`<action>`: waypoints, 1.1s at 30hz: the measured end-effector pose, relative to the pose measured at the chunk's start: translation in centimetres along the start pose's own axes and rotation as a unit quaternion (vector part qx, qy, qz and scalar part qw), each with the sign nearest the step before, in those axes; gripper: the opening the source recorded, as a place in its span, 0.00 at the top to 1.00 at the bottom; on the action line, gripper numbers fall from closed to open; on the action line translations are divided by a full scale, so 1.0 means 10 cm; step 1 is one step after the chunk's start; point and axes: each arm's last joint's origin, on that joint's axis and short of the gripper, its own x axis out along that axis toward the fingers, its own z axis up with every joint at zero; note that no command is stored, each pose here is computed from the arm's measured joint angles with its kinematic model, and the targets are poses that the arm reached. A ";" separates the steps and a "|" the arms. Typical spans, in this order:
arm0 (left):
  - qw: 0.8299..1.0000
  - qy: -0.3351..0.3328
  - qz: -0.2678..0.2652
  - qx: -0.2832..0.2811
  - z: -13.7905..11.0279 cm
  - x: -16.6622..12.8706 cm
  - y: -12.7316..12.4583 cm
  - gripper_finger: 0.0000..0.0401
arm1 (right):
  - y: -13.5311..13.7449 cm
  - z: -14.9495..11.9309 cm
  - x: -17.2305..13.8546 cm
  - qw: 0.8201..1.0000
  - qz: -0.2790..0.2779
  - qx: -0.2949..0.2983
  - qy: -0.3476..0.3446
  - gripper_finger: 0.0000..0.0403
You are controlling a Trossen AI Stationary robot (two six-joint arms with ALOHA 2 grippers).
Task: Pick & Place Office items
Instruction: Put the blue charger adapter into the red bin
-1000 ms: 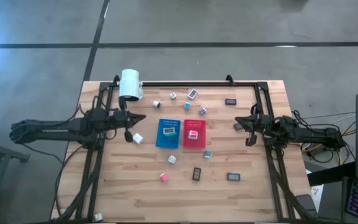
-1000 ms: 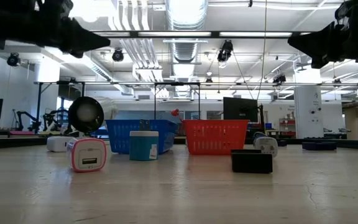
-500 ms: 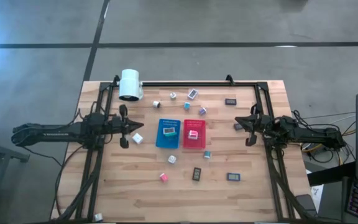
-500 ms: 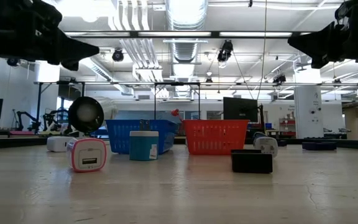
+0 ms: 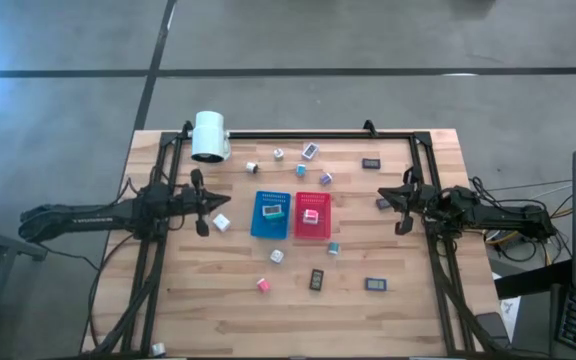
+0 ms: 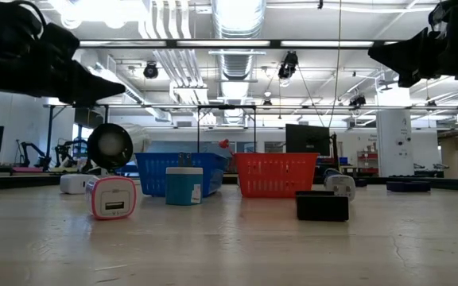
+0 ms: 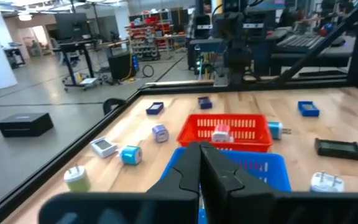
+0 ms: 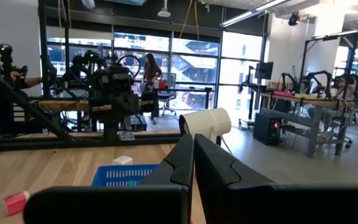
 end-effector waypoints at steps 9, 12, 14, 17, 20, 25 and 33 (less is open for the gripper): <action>1.000 0.001 -0.027 0.016 -0.01 0.00 -0.01 0.98 | 0.00 0.00 0.00 1.000 0.000 -0.001 0.000 0.98; 1.000 0.001 -0.027 0.016 -0.01 0.00 -0.01 0.99 | 0.00 0.00 0.00 1.000 0.000 0.001 0.000 0.98; 1.000 0.001 -0.027 0.016 -0.01 0.00 -0.01 0.99 | 0.00 0.00 0.00 1.000 0.000 0.001 0.000 0.98; 1.000 0.001 -0.027 0.010 -0.01 0.00 -0.01 0.97 | 0.00 0.00 0.00 1.000 0.000 -0.001 0.000 0.98; 1.000 0.001 -0.027 0.006 -0.01 0.00 -0.01 0.96 | 0.00 0.01 0.00 1.000 0.000 -0.005 -0.003 0.98; 1.000 0.001 -0.027 0.005 -0.01 0.00 -0.01 0.97 | 0.00 0.01 0.00 1.000 0.000 -0.010 -0.004 0.98; 1.000 -0.004 -0.026 -0.003 0.00 0.00 0.00 0.98 | 0.00 0.01 0.00 1.000 0.000 -0.008 -0.004 0.98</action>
